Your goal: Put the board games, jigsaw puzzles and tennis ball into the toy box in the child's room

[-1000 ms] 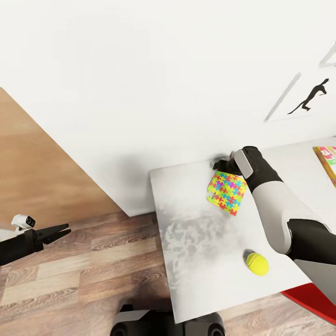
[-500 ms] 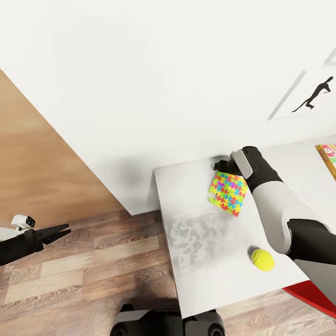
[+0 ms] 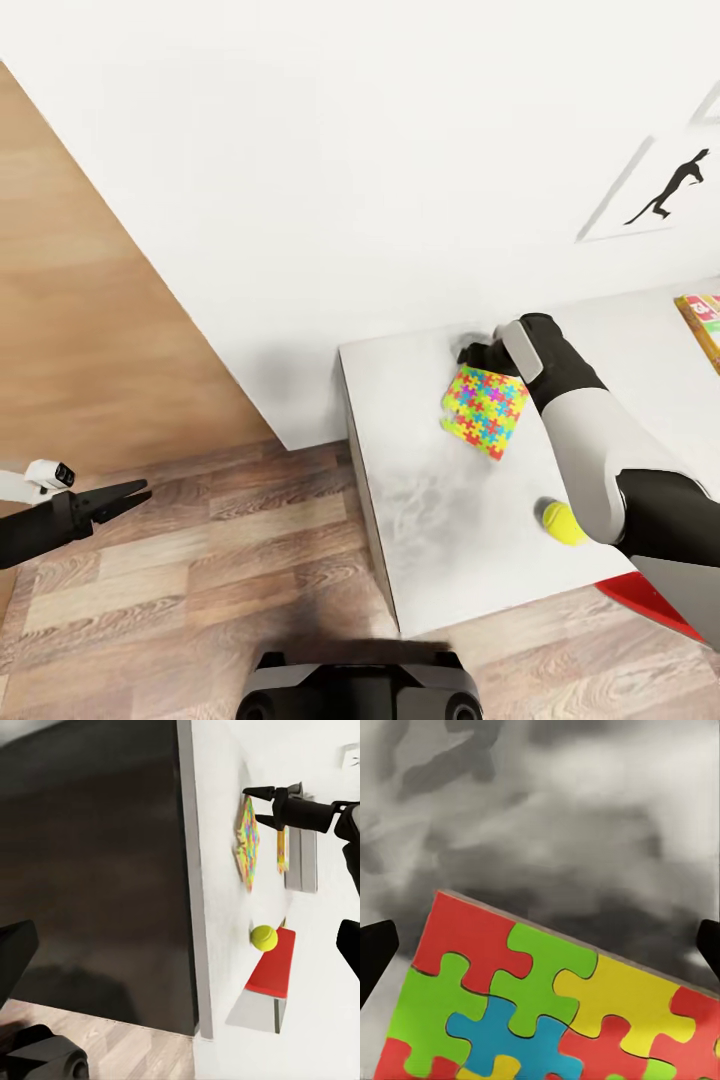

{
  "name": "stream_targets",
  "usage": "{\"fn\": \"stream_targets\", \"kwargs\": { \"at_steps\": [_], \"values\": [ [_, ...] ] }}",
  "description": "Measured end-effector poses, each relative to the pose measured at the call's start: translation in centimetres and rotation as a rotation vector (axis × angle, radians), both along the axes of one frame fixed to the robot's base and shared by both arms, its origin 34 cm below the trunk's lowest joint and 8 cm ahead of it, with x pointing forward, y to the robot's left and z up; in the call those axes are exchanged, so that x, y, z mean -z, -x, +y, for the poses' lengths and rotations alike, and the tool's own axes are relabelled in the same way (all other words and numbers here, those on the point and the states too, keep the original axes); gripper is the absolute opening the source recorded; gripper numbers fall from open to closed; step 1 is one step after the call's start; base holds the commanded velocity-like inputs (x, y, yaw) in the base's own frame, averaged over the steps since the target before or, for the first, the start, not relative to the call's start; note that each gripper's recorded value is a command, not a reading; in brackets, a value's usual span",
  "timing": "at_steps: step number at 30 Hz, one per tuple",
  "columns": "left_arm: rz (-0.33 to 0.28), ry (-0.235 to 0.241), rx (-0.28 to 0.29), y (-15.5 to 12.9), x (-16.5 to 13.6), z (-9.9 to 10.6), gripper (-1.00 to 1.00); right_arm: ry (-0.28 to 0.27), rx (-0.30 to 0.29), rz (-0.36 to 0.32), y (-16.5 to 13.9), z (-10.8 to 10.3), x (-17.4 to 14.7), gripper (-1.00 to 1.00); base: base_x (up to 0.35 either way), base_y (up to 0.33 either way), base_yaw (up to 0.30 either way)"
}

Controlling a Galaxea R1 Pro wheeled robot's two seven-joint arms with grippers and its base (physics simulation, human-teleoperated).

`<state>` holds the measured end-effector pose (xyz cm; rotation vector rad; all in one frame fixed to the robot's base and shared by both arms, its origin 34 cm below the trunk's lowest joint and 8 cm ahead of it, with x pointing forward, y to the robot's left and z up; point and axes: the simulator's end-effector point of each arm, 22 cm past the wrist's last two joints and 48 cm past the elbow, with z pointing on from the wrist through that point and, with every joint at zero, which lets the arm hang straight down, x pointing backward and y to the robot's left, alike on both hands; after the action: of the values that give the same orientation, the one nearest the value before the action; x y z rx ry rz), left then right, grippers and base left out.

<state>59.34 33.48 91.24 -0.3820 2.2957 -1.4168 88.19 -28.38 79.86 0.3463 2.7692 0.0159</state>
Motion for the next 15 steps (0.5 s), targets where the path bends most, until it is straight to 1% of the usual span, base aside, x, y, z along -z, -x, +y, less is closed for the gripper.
{"fn": "stream_targets", "kwargs": {
  "at_steps": [10, 15],
  "values": [
    [0.000, -0.001, 0.000, 0.01, 0.00, 0.01, 1.00, 0.010, -0.005, 0.006, 0.13, -0.14, 0.05, 1.00, -0.175, 0.228, 0.000],
    [0.000, 0.001, 0.000, -0.01, -0.01, 0.00, 1.00, 0.000, -0.003, 0.003, 0.04, 0.12, 0.01, 1.00, -0.215, 0.156, 0.000]
  ]
}}
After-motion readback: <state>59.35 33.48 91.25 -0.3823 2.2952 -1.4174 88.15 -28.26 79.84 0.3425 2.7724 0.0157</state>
